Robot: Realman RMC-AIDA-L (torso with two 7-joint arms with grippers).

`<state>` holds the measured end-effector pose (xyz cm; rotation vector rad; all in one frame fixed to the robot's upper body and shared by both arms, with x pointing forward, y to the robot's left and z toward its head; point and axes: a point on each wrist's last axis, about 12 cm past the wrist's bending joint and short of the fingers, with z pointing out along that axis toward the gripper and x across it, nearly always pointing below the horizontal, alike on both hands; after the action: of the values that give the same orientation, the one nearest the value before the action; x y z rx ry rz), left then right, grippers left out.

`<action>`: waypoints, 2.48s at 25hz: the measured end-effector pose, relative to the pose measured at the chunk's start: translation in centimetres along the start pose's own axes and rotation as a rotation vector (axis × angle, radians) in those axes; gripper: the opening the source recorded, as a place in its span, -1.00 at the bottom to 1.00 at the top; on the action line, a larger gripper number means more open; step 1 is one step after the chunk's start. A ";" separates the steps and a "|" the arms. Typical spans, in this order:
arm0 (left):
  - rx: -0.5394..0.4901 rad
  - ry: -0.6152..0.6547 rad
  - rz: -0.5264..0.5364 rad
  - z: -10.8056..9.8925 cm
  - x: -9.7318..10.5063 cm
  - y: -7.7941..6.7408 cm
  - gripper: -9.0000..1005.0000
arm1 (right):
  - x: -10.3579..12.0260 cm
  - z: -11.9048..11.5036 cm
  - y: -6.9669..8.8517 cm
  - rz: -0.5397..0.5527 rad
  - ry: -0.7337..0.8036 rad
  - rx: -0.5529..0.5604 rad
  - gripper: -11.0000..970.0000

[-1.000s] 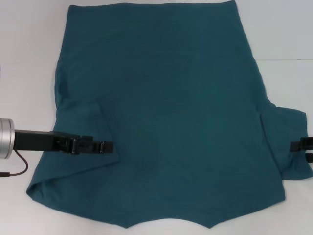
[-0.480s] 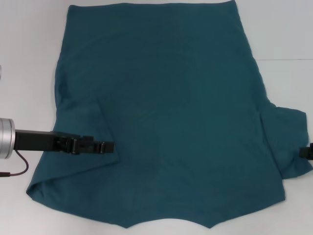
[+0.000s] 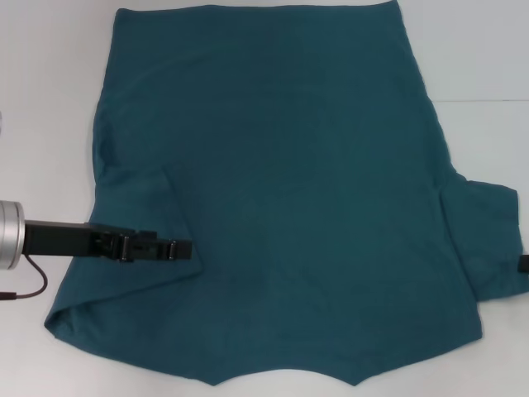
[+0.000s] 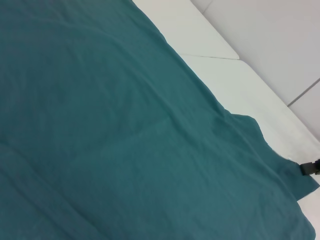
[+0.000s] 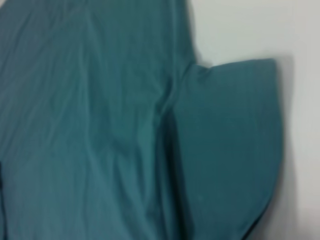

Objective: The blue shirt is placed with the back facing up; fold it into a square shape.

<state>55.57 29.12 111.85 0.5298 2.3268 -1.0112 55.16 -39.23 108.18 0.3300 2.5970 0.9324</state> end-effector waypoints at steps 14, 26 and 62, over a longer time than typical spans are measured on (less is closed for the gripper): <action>-0.001 -0.001 -0.010 -0.1 0.3 0.1 0.83 | -1.3 -2.6 -1.5 -0.043 -0.105 0.094 -0.97; 0.003 0.000 -0.022 0.0 -0.1 -0.1 0.83 | -2.6 -4.3 -1.7 -0.005 -0.182 0.109 -0.97; 0.018 -0.060 -0.031 -0.2 -0.7 -0.2 0.83 | -5.2 1.8 8.4 -0.176 -0.039 -0.133 -0.97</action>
<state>55.98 29.02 112.52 0.4647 2.2818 -1.0487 61.44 -33.59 113.68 0.0821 2.4665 1.0184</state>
